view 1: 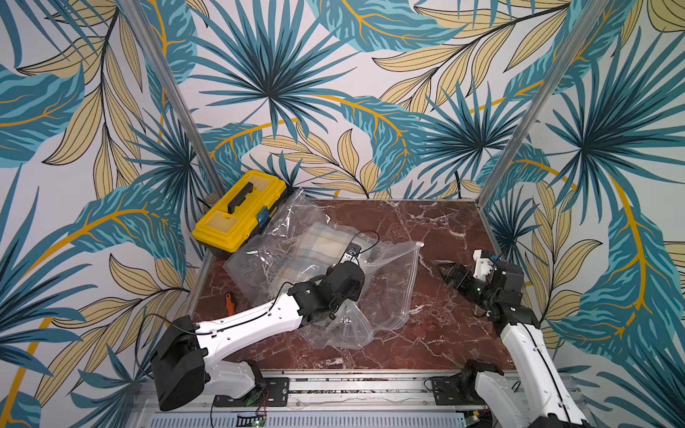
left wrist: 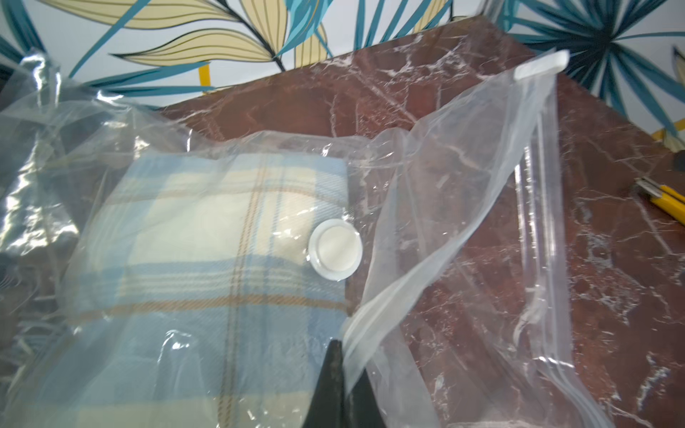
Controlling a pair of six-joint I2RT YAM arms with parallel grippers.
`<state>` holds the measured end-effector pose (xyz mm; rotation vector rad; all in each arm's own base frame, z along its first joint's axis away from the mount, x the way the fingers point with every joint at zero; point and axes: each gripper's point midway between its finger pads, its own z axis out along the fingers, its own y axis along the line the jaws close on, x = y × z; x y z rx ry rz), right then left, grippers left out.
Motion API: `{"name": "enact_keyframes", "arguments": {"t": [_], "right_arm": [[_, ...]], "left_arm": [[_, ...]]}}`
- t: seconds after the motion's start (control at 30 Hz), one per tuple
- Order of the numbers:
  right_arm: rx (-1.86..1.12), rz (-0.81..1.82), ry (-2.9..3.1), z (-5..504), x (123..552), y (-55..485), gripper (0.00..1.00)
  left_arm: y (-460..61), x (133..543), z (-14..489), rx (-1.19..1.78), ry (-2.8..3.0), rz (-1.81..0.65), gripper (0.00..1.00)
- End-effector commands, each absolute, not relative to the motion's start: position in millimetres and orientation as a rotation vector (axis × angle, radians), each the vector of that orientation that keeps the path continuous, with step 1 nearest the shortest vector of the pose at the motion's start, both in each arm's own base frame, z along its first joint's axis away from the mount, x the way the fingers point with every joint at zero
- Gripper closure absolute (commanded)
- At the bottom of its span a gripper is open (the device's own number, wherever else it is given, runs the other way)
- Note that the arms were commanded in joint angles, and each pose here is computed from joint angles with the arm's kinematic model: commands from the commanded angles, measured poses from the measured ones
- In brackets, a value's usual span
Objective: Take the blanket out of the vacuum bag
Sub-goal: Open the vacuum bag at the center of the board.
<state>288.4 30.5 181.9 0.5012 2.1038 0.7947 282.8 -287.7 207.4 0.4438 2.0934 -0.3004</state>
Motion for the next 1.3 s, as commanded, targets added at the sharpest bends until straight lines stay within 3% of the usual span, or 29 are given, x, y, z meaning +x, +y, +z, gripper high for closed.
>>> {"name": "enact_keyframes", "arguments": {"t": [0.0,0.17,0.27,0.5,0.83,1.27], "right_arm": [[0.437,0.947,2.06,204.4,274.9,56.4,0.0],[0.384,1.029,2.025,226.2,261.4,77.1,0.01],[0.354,1.071,2.022,229.6,259.4,88.5,0.01],[0.198,1.219,2.063,221.9,264.8,140.8,0.01],[0.1,1.173,2.23,157.9,277.3,200.9,0.16],[0.049,1.082,2.25,114.2,364.4,252.8,0.22]], "left_arm": [[-321.6,291.7,282.3,0.467,1.866,-0.483,1.0],[-349.3,260.7,353.2,0.541,1.68,-0.545,1.0],[-358.5,249.8,370.9,0.571,1.655,-0.536,1.0],[-354.9,249.9,355.5,0.569,1.676,-0.458,1.0],[-324.6,262.8,324.1,0.449,1.661,-0.307,1.0],[-285.4,242.3,361.4,0.426,1.564,-0.36,1.0]]}}
